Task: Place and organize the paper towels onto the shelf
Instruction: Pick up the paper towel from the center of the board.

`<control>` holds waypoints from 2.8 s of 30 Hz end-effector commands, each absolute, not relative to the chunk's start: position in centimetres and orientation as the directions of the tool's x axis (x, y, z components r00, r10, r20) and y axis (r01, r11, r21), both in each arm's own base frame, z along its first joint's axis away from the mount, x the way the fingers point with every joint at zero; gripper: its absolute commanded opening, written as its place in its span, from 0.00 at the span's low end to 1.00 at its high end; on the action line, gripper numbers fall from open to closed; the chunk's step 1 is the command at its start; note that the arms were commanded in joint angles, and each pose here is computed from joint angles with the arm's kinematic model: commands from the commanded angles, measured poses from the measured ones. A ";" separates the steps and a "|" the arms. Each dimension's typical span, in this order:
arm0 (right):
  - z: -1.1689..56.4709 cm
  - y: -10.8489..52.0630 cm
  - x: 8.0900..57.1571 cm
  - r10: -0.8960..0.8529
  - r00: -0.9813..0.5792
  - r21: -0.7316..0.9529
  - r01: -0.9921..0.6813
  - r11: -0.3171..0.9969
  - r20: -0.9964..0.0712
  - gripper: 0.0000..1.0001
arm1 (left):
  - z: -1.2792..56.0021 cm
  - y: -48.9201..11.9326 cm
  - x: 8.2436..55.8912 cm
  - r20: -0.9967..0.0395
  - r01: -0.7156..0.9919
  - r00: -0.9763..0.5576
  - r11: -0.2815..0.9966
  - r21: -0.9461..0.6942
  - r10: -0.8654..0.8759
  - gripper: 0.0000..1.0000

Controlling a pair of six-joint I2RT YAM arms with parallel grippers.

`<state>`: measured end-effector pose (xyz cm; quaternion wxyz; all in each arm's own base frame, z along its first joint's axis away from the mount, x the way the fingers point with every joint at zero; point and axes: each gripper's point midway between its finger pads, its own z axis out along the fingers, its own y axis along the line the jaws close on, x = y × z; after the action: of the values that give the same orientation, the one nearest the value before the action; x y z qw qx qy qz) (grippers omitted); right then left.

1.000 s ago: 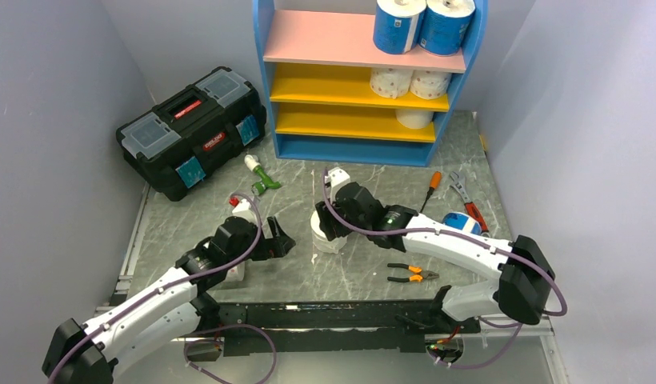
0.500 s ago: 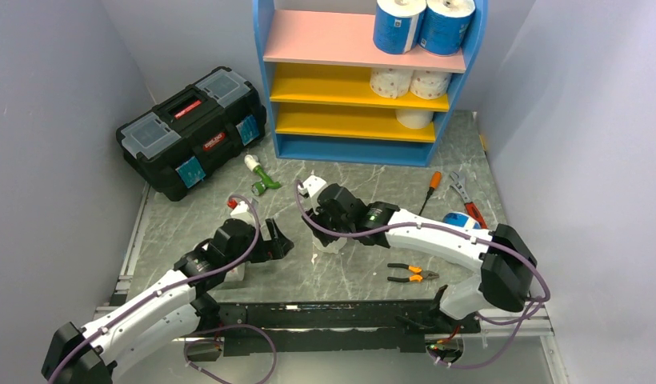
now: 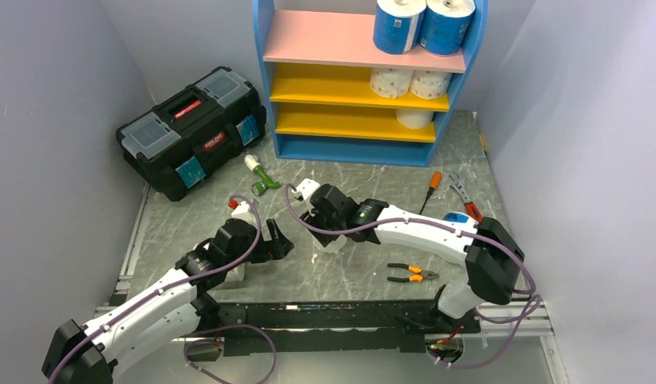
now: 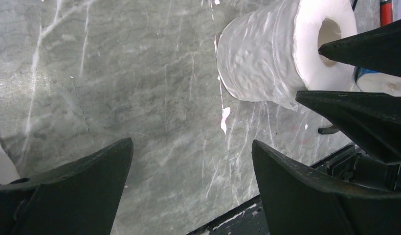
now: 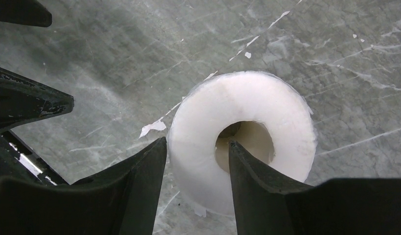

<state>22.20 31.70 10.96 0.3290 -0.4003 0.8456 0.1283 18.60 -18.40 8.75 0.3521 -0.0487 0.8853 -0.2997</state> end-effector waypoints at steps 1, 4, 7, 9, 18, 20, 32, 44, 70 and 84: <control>12.3 32.6 22.9 -0.584 -0.435 -0.059 -0.766 0.640 -0.686 0.52 | 9.9 -18.7 19.2 -0.613 0.138 -0.725 0.805 -0.577 -0.315 0.98; 12.0 32.6 22.8 -0.593 -0.437 -0.060 -0.770 0.636 -0.677 0.50 | 9.8 -18.7 19.2 -0.611 0.136 -0.726 0.804 -0.579 -0.317 0.98; 11.7 32.5 22.8 -0.598 -0.440 -0.064 -0.769 0.636 -0.670 0.47 | 9.8 -18.8 19.2 -0.609 0.135 -0.727 0.805 -0.578 -0.315 0.98; 11.7 32.5 22.7 -0.599 -0.437 -0.063 -0.771 0.633 -0.671 0.45 | 9.7 -18.8 19.2 -0.609 0.136 -0.729 0.805 -0.578 -0.314 0.98; 11.7 32.7 22.5 -0.603 -0.436 -0.053 -0.780 0.623 -0.668 0.29 | 9.8 -18.8 19.2 -0.609 0.135 -0.727 0.804 -0.579 -0.316 0.98; 11.8 32.7 22.5 -0.602 -0.436 -0.050 -0.782 0.622 -0.670 0.25 | 9.7 -18.7 19.2 -0.609 0.136 -0.727 0.804 -0.579 -0.317 0.98; 15.1 32.2 22.9 -0.584 -0.414 -0.075 -0.769 0.635 -0.699 0.16 | 9.9 -18.4 19.2 -0.621 0.140 -0.717 0.808 -0.572 -0.316 0.98; 20.9 29.0 25.6 -0.533 -0.398 -0.135 -0.694 0.707 -0.746 0.16 | 11.1 -19.2 19.6 -0.629 0.169 -0.714 0.795 -0.582 -0.308 0.98; 28.5 21.9 43.8 -0.323 -0.362 -0.237 -0.263 0.935 -0.874 0.16 | 13.3 -20.5 20.6 -0.651 0.228 -0.719 0.803 -0.551 -0.242 0.98; 29.3 19.4 48.5 -0.285 -0.334 -0.231 -0.192 0.954 -0.899 0.16 | 16.3 -22.9 23.2 -0.679 0.269 -0.682 0.770 -0.579 -0.272 0.99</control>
<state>45.92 19.82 25.58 0.5040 -0.1707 0.8457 -0.0405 21.16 -20.98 12.14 0.3529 -0.0124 0.8864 -0.2993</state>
